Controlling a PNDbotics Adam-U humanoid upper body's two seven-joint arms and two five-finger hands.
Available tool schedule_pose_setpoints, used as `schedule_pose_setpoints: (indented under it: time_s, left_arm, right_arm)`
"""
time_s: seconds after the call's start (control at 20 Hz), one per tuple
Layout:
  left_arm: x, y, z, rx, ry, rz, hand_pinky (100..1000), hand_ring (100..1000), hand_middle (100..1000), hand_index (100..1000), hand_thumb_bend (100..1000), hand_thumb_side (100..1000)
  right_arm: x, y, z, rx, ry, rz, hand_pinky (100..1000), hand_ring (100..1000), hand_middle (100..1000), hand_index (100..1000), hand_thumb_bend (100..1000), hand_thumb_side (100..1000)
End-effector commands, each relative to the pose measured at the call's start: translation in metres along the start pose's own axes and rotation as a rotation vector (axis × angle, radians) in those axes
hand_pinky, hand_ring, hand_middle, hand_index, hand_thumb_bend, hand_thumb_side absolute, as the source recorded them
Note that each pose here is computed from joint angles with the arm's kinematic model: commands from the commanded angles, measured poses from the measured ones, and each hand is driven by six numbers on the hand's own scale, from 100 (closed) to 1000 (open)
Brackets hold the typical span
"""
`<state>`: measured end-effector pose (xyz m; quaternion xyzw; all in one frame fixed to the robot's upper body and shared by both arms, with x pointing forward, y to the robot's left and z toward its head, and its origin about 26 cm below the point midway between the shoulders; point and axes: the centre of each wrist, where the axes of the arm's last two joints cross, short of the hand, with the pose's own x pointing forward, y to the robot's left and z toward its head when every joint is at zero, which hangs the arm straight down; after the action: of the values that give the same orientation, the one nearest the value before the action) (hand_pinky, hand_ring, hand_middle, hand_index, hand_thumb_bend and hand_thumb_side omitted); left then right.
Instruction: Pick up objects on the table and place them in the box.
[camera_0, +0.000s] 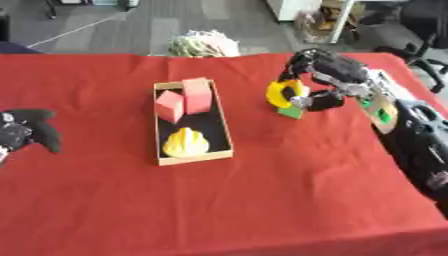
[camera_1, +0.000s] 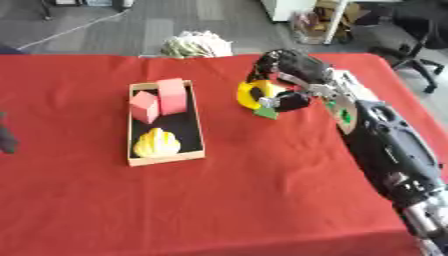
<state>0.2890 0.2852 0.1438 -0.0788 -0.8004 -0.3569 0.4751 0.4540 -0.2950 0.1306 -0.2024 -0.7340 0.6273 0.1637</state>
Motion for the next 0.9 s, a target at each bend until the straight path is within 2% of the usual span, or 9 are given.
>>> schedule_pose_setpoints:
  time_s: [0.05, 0.4, 0.9]
  left_arm:
    - [0.009, 0.002, -0.005, -0.015, -0.042, -0.007, 700, 555, 573, 816, 100, 799]
    - [0.011, -0.002, -0.011, -0.042, -0.065, 0.018, 703, 555, 573, 814, 100, 804]
    - [0.017, -0.006, -0.021, -0.085, -0.114, 0.043, 708, 556, 574, 815, 100, 801]
  right_arm:
    - [-0.005, -0.008, -0.013, 0.019, 0.01, 0.003, 672, 454, 398, 595, 100, 202]
    - [-0.003, 0.002, -0.04, 0.047, 0.047, -0.029, 680, 488, 446, 671, 100, 201]
    - [0.012, 0.003, -0.076, 0.022, -0.009, -0.028, 686, 516, 485, 719, 100, 199]
